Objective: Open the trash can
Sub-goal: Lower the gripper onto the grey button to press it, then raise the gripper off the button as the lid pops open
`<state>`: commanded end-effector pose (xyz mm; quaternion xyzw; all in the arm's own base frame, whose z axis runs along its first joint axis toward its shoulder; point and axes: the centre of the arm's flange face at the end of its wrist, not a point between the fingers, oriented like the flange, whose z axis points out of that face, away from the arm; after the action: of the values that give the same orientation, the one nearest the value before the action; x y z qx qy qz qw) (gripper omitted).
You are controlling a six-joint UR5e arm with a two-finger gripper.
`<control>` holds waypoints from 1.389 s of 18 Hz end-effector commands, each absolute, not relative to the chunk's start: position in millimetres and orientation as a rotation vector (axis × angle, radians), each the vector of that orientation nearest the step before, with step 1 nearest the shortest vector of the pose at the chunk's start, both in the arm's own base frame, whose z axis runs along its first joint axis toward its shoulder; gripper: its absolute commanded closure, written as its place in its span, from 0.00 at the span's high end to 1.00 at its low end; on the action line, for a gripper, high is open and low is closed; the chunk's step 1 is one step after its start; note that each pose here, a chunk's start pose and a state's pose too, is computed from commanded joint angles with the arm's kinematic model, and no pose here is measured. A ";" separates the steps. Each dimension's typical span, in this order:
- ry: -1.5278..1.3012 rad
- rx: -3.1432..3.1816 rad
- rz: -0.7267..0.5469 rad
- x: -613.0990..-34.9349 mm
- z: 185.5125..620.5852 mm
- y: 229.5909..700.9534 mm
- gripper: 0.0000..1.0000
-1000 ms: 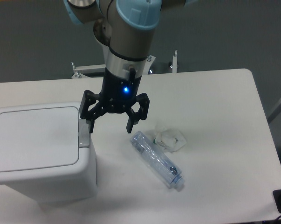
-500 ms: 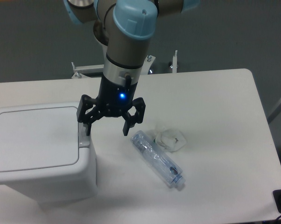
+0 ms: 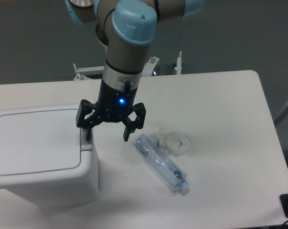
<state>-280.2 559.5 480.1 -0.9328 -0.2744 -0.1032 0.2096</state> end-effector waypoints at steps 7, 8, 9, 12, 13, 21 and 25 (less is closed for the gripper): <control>-0.762 -2.596 -0.283 -280.4 479.4 559.3 1.00; -0.765 -2.601 -0.282 -281.2 476.1 559.7 1.00; -0.766 -2.602 -0.283 -281.1 475.2 559.5 1.00; -0.767 -2.603 -0.284 -281.0 474.5 559.4 1.00; -0.765 -2.603 -0.284 -281.0 474.5 559.4 1.00; -0.718 -2.509 -0.202 -289.2 524.5 559.1 1.00; -0.662 -2.452 -0.083 -329.4 563.1 540.3 1.00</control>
<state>-329.4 540.3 563.1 -0.9218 -0.2487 -0.0311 0.2958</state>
